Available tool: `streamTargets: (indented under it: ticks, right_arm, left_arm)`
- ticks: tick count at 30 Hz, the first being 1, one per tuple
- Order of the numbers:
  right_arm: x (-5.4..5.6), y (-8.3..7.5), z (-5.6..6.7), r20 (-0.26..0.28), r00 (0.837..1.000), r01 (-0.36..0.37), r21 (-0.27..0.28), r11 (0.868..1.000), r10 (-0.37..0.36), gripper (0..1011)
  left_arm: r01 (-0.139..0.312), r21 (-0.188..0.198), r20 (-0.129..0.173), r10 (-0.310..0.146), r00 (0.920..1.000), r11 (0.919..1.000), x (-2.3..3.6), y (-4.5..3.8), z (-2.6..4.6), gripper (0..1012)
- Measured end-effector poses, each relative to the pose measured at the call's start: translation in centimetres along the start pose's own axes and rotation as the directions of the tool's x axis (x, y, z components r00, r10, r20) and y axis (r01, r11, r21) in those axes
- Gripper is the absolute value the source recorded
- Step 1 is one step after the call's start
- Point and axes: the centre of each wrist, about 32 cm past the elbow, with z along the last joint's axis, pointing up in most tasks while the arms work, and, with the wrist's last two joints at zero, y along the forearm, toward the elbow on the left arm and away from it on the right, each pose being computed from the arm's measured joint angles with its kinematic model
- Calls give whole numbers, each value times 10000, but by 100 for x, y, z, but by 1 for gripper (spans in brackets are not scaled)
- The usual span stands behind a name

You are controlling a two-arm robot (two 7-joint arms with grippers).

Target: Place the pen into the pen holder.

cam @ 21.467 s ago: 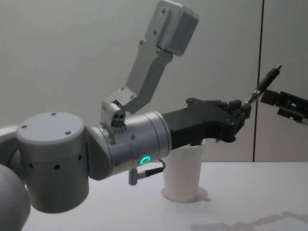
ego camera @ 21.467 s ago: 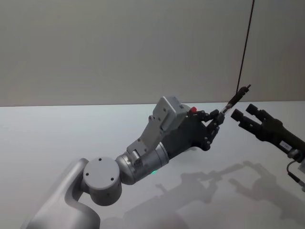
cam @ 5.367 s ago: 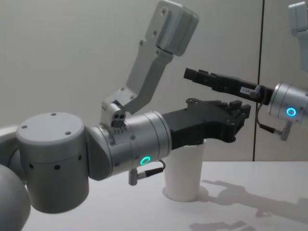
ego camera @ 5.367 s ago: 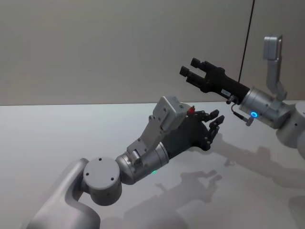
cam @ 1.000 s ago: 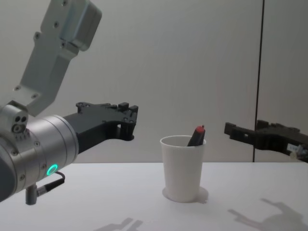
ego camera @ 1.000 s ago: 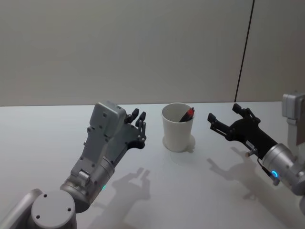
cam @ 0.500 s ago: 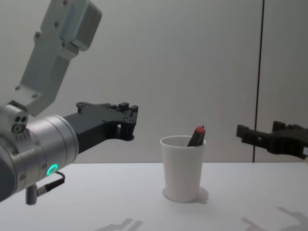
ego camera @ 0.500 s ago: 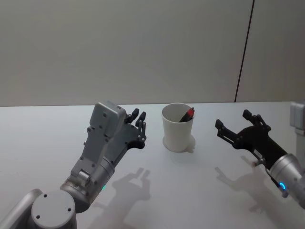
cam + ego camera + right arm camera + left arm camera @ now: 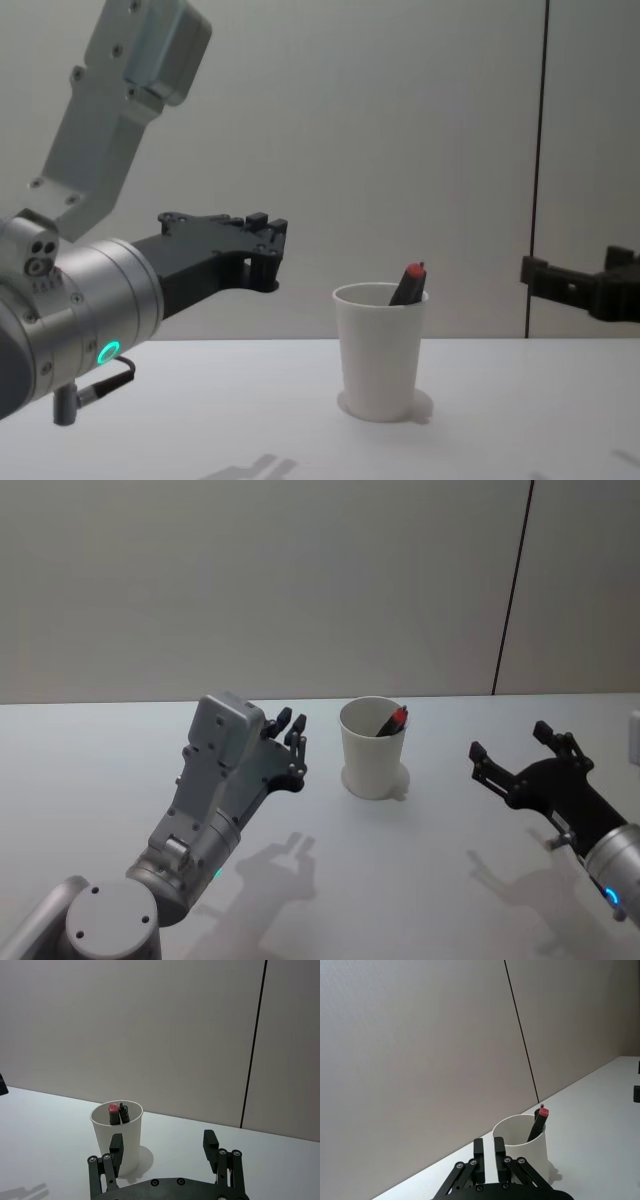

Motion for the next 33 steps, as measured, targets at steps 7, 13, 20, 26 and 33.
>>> streamTargets:
  ticks: [7,13,20,26,33]
  right_arm:
    - [-92,-164,89,187,9992,356,-26,9994,-356,1001]
    - [-131,-232,127,263,9984,504,-37,9987,-503,1001]
    - [-138,-243,131,271,9982,530,-41,9986,-529,1001]
    - [-140,-243,133,267,9982,529,-37,9986,-528,1001]
    - [-142,-242,132,264,9983,523,-36,9986,-522,1001]
  left_arm:
    - [-1,0,0,1,10000,10000,0,0,0,132]
    - [0,0,0,0,10000,10000,0,0,0,132]
    - [0,0,-1,0,10000,10000,0,0,0,131]
    - [0,0,-1,0,10000,10000,0,0,0,132]
    - [0,1,0,0,10000,10000,0,0,0,131]
